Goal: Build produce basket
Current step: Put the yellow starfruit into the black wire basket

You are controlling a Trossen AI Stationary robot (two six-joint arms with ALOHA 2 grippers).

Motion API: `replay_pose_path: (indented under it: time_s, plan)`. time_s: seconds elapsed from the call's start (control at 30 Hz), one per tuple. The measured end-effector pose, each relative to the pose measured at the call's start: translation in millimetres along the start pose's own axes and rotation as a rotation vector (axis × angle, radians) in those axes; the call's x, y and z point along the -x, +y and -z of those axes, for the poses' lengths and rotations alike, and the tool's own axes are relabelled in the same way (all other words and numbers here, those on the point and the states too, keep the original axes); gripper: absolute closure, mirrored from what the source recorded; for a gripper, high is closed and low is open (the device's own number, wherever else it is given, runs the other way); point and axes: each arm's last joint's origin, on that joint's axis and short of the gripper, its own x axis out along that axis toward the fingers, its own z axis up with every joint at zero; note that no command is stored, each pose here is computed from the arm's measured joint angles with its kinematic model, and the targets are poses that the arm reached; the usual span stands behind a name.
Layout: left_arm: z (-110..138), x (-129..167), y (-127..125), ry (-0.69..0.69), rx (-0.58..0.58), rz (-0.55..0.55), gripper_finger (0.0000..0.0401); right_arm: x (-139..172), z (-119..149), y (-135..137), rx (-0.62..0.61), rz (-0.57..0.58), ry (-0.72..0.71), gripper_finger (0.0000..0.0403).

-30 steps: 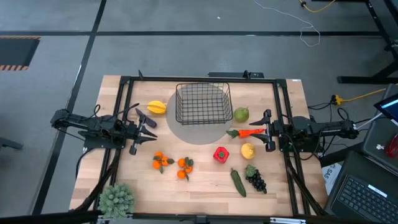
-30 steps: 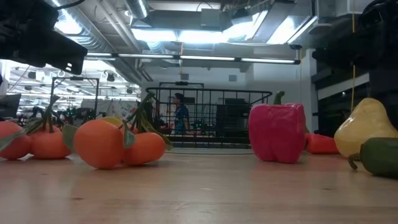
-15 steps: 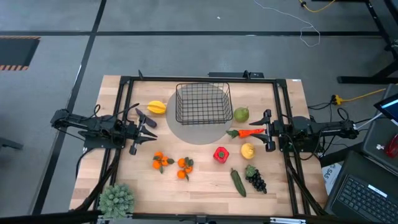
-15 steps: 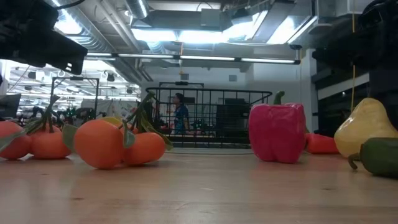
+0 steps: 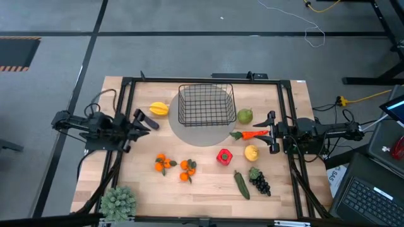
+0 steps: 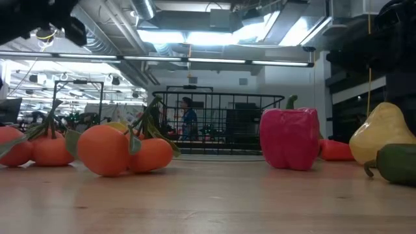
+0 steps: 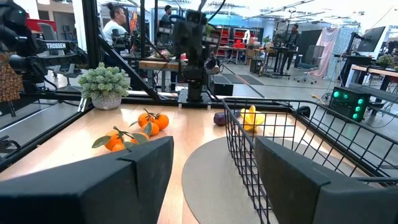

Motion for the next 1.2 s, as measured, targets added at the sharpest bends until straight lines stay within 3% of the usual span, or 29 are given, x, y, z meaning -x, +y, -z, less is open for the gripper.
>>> replay_pose_path:
  time_s: [0.17, 0.4, 0.67, 0.77, 1.2]
  plan:
    - [-0.6, 0.0, 0.6, -0.008, -0.046, -0.021, 0.036, 0.0, 0.0, 0.0, 0.0, 0.0, 0.0, 0.0177]
    - [-1.7, 0.9, 7.1, -0.011, -0.265, -0.252, 0.036, 0.0, 0.0, 0.0, 0.0, 0.0, 0.0, 0.0177]
    - [-12.9, 1.2, 2.6, -0.13, -0.268, -0.152, 0.036, 0.0, 0.0, 0.0, 0.0, 0.0, 0.0, 0.0177]
    - [-19.8, 2.3, 1.7, -0.202, -0.259, -0.151, 0.036, 0.0, 0.1, 0.0, 0.0, 0.0, 0.0, 0.0177]
    - [-21.8, 2.9, 2.2, -0.216, -0.324, -0.188, 0.036, 0.0, 0.1, 0.0, 0.0, 0.0, 0.0, 0.0177]
